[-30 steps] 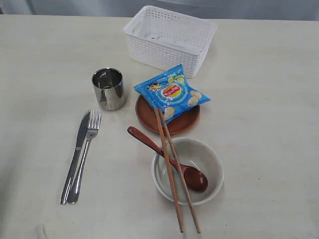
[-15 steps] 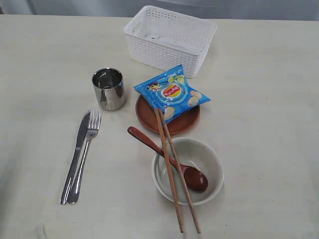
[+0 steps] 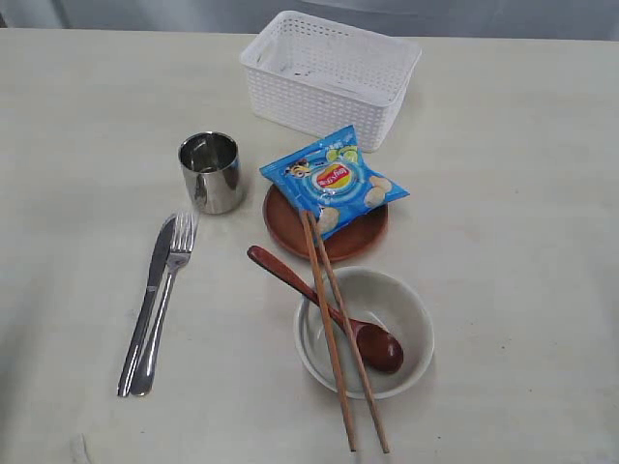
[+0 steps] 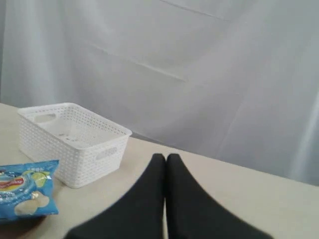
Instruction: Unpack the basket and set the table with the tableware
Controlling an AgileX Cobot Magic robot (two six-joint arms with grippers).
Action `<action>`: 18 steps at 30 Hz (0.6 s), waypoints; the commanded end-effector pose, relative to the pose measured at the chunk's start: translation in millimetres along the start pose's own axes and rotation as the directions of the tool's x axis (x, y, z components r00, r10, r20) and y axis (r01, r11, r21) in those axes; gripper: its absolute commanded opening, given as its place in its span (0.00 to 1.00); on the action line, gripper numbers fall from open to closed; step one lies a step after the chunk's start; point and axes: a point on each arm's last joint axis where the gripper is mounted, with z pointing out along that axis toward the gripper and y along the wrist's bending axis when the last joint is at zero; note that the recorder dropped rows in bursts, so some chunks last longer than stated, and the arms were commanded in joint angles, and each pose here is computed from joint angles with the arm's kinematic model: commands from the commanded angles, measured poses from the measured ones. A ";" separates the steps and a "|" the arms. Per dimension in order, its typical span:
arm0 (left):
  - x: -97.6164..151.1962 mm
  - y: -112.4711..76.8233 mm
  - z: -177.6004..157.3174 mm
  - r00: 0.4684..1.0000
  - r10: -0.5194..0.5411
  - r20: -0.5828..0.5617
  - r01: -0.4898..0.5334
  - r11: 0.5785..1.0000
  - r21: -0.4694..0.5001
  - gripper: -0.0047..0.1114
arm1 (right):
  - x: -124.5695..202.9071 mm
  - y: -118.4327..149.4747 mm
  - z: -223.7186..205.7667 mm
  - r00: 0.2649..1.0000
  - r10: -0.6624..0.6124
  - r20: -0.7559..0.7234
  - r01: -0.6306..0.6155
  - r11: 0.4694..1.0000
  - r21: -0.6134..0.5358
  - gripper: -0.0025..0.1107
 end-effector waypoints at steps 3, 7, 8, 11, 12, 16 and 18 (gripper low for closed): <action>0.0 -0.3 -0.1 1.000 -0.001 0.007 0.001 1.000 0.006 0.04 | 9.1 -2.1 -0.6 0.996 -0.005 -0.088 0.009 0.999 0.046 0.02; 0.0 -0.3 -0.1 1.000 -0.001 0.007 0.001 1.000 0.006 0.04 | 19.9 -0.1 -2.2 0.976 0.083 -0.204 -0.077 0.996 0.037 0.02; 0.0 -0.3 -0.1 1.000 -0.001 0.007 0.001 1.000 0.006 0.04 | 23.1 0.3 -2.9 0.965 0.108 -0.238 -0.101 0.994 0.042 0.02; 0.0 -0.3 -0.1 1.000 -0.001 0.007 0.001 1.000 0.006 0.04 | 27.5 0.9 -4.1 0.948 0.146 -0.284 -0.137 0.989 0.052 0.02; 0.0 -0.3 -0.1 1.000 -0.001 0.007 0.001 1.000 0.006 0.04 | 27.1 0.8 -4.0 0.949 0.146 -0.280 -0.137 0.989 0.052 0.02; 0.0 -0.3 -0.1 1.000 -0.001 0.007 0.001 1.000 0.006 0.04 | 26.6 0.8 -3.8 0.951 0.146 -0.274 -0.137 0.989 0.052 0.02; 0.0 -0.3 -0.1 1.000 -0.001 0.007 0.001 1.000 0.006 0.04 | 26.6 0.8 -3.8 0.951 0.146 -0.274 -0.137 0.989 0.052 0.02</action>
